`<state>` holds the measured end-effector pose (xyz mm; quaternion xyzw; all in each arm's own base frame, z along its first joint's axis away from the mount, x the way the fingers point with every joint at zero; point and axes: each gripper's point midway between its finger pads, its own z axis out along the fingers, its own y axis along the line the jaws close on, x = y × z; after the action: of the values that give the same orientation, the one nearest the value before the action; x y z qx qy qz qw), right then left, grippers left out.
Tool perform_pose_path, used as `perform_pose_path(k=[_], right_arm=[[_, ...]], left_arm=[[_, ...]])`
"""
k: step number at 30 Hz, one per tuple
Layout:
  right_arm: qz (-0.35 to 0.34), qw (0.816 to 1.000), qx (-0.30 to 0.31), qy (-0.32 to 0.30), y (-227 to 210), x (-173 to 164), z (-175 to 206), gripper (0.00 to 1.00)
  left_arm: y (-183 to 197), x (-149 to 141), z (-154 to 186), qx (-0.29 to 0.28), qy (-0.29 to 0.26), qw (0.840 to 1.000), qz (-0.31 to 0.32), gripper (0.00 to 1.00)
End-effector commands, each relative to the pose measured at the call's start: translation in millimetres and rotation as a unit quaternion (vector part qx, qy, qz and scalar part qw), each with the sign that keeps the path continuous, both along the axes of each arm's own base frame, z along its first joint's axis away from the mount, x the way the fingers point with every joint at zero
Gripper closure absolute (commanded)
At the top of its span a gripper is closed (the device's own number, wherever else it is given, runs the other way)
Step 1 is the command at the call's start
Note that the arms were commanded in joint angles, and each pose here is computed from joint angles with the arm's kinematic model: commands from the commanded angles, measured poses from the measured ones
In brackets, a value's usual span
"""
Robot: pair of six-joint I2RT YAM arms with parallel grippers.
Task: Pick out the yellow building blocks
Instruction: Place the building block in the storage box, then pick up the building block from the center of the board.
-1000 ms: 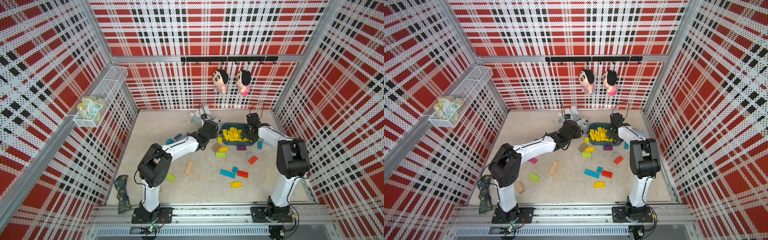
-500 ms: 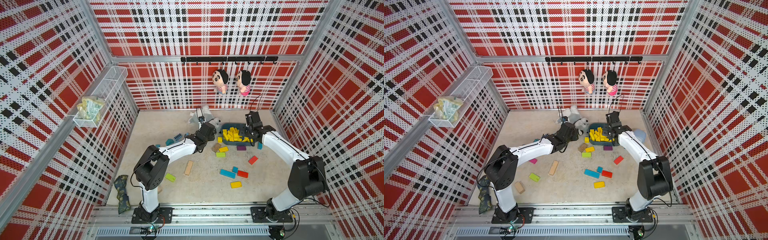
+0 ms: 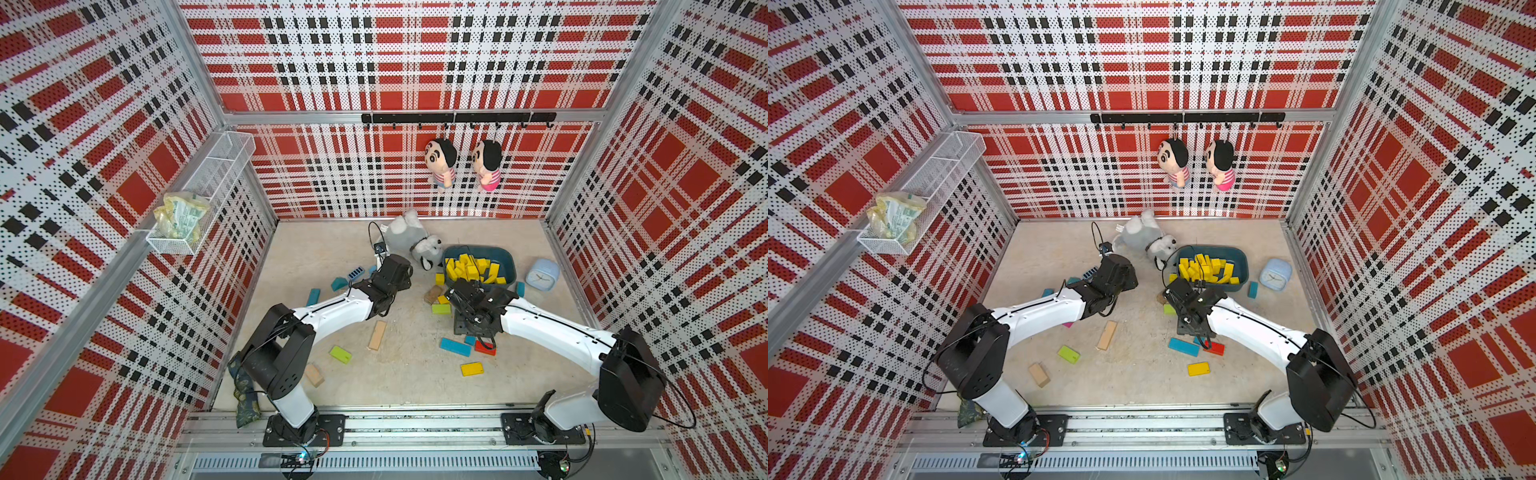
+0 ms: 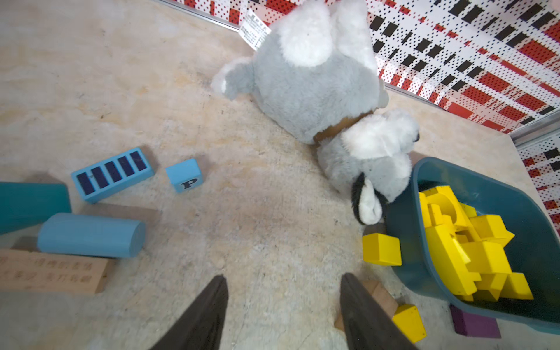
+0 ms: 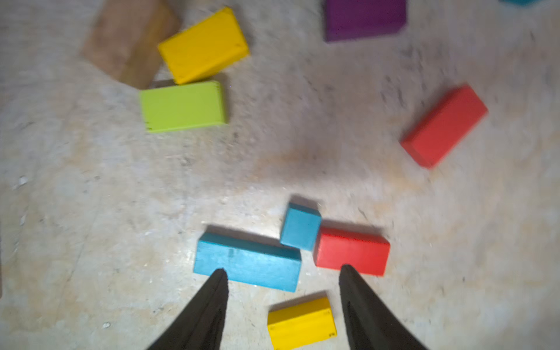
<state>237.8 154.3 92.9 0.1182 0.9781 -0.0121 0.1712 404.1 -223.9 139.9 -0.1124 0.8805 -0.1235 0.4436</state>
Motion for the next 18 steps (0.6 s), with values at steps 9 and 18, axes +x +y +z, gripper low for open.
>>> perform_pose_path(k=[9,18], right_arm=[[-0.374,0.913,0.165,0.005,-21.0,-40.6,-9.7,0.34],[-0.429,0.883,0.186,0.033,-15.9,-59.0,-26.8,0.34]], left_arm=[[39.3,-35.3,12.4,-0.029,-0.004,0.999,0.031,0.36],[52.1,-46.4,10.7,-0.039,-0.005,0.998,0.046,0.36]])
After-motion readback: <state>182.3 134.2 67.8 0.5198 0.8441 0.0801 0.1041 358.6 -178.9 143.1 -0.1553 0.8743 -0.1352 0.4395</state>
